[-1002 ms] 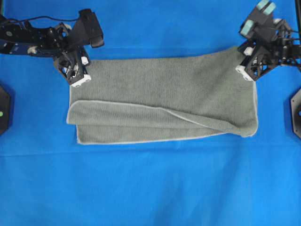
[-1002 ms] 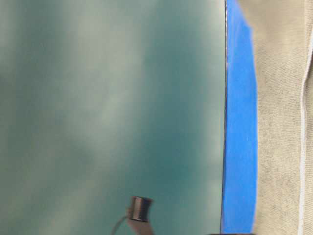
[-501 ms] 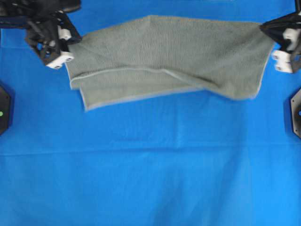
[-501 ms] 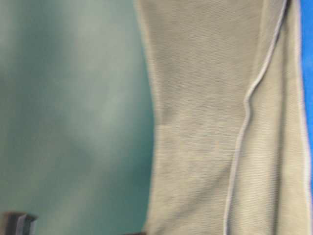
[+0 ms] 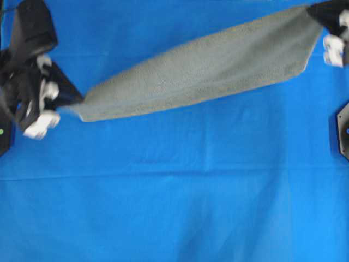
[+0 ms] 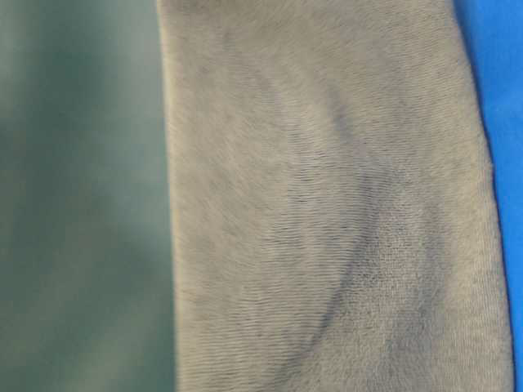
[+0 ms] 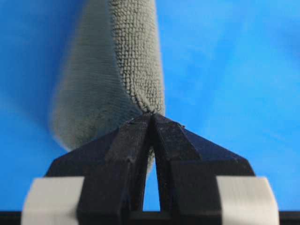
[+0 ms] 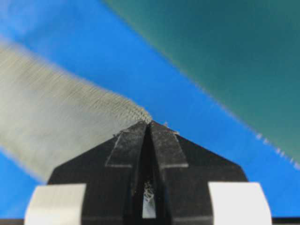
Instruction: Fold a large towel.
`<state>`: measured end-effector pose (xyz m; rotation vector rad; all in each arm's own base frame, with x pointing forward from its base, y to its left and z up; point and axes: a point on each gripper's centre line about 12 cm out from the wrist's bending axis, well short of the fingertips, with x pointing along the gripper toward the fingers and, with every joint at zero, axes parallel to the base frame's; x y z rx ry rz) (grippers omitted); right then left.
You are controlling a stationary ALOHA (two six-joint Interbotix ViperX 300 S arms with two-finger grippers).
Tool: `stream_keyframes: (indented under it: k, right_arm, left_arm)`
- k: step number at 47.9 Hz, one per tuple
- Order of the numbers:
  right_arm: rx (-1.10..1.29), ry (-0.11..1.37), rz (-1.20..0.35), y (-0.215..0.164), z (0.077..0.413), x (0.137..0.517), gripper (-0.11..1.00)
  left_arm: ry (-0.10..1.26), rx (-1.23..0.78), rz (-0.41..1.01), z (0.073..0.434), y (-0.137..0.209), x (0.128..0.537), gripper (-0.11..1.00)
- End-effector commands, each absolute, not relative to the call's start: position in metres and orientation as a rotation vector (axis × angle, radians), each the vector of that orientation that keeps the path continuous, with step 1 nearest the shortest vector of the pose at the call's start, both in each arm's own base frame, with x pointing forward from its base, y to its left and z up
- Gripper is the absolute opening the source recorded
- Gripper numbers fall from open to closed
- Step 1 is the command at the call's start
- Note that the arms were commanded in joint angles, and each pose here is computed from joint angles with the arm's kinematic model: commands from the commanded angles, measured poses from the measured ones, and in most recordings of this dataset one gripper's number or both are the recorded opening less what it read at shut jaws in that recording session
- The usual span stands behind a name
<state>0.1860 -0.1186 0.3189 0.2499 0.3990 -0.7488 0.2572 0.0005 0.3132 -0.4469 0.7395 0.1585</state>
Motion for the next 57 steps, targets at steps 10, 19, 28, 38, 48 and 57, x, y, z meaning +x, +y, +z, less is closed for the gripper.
stream_keyframes:
  k: [10, 19, 28, 38, 48, 57]
  right_arm:
    - [0.239, 0.242, -0.816, -0.176, 0.337, 0.205, 0.01]
    - [0.248, 0.243, -0.805, -0.204, 0.331, 0.231, 0.01]
    - [0.259, 0.259, -0.797, -0.218, 0.329, 0.251, 0.01]
    - [0.257, 0.258, -0.807, -0.214, 0.331, 0.243, 0.01]
    - [0.258, 0.277, -0.861, -0.199, 0.335, 0.215, 0.01]
    - [0.272, 0.317, -0.913, -0.193, 0.333, 0.200, 0.01]
  left_arm:
    - [0.567, -0.560, -0.073, 0.342, -0.067, 0.273, 0.01]
    - [0.451, -0.568, -0.187, 0.357, -0.097, 0.301, 0.01]
    - [0.414, -0.558, -0.251, 0.364, -0.128, 0.340, 0.01]
    - [0.416, -0.508, -0.285, 0.367, -0.158, 0.387, 0.01]
    - [0.411, -0.486, -0.289, 0.360, -0.179, 0.441, 0.01]
    - [0.381, -0.490, -0.314, 0.361, -0.202, 0.478, 0.01]
